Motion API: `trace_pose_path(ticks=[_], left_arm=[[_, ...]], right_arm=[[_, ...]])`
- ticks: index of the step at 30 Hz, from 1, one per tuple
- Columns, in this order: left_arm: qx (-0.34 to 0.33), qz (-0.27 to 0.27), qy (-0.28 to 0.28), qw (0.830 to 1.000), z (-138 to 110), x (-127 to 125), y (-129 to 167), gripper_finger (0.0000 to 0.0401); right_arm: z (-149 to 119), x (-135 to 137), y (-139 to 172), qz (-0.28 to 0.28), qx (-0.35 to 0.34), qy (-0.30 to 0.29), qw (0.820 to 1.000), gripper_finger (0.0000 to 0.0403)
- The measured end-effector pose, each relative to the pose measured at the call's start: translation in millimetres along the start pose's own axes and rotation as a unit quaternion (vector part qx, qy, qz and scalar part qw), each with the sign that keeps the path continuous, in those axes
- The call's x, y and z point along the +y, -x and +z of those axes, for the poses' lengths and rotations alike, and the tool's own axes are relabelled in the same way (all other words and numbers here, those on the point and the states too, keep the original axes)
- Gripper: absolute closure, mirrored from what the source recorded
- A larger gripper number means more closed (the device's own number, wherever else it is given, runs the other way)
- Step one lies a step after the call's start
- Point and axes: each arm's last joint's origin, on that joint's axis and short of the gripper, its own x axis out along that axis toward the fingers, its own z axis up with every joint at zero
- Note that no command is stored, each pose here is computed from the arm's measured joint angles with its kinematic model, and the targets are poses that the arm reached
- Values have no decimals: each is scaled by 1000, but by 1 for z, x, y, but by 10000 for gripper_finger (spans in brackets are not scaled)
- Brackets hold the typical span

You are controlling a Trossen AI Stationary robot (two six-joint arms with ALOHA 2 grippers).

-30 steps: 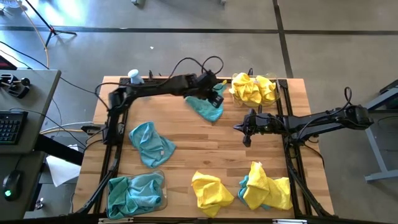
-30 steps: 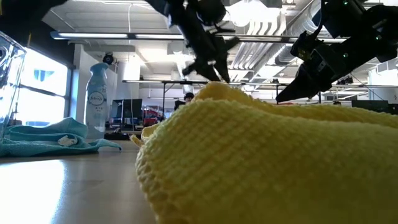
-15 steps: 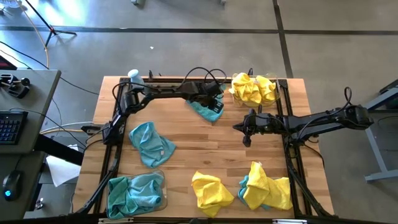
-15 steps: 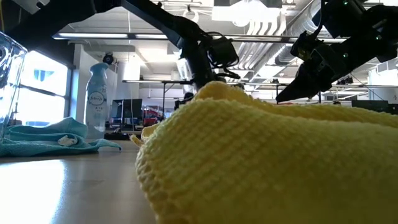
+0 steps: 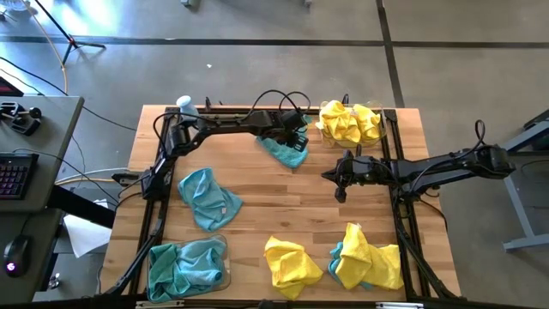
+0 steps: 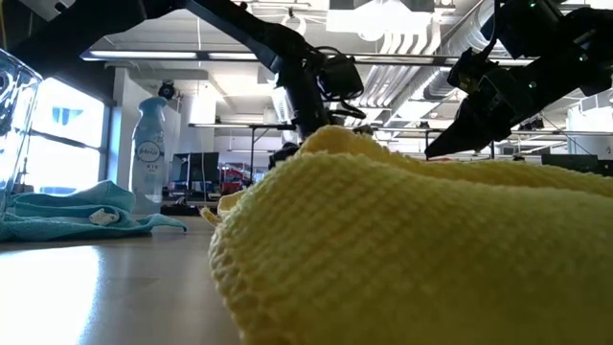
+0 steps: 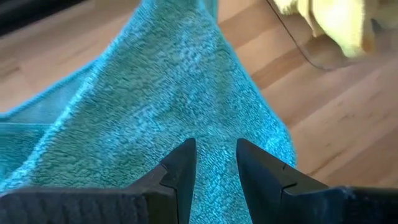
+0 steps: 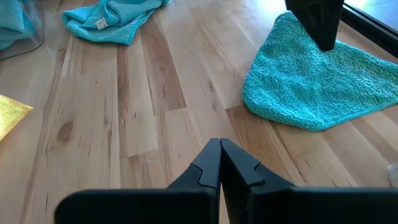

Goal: Sort microfiber towel by color & place in baskets
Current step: Put the blue microfiber towel into the bottom transparent bin

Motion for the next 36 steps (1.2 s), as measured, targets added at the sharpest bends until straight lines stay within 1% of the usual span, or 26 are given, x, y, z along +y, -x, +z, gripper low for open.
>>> trace_pose_path(ticks=[4, 7, 13, 17, 19, 20, 22, 23, 25, 26, 29, 30, 32, 36], left_arm=[[-14, 19, 0, 1000, 2, 2, 0, 298], [-15, 21, 10, 1000, 3, 5, -1, 298], [-8, 22, 10, 1000, 1, 5, -10, 298], [32, 18, 16, 999, -8, 7, -29, 298], [33, 30, 0, 999, -12, 4, -31, 300], [29, 27, -1, 999, -11, 3, -30, 302], [24, 29, -1, 999, -9, 2, -27, 311], [32, 37, -4, 999, -10, 3, -26, 319], [53, 54, -14, 997, -15, 6, -28, 342], [58, 55, -15, 997, -16, 7, -29, 355], [98, 21, -12, 995, -23, 6, -35, 390], [115, 9, -9, 993, -25, 7, -39, 395], [117, 11, -6, 993, -26, 5, -40, 396], [117, 6, 4, 993, -26, 3, -40, 373]], right_arm=[[0, 0, 0, 0, 0, 0, 1000, 402], [0, 0, 0, 0, 0, 0, 1000, 402], [0, 0, 0, 0, 0, 0, 1000, 402], [0, 0, 0, 0, 0, 0, 1000, 402], [0, 0, 0, 0, 0, 0, 1000, 402], [0, 0, 0, 0, 0, 0, 1000, 402], [0, 0, 0, 0, 0, 0, 1000, 402], [0, 0, 0, 0, 0, 0, 1000, 402], [0, 0, 0, 0, 0, 0, 1000, 402], [0, 0, 0, 0, 0, 0, 1000, 402], [0, 0, 0, 0, 0, 0, 1000, 402], [0, 0, 0, 0, 0, 0, 1000, 402], [0, 0, 0, 0, 0, 0, 1000, 402], [0, 0, 0, 0, 1, 0, 1000, 402]])
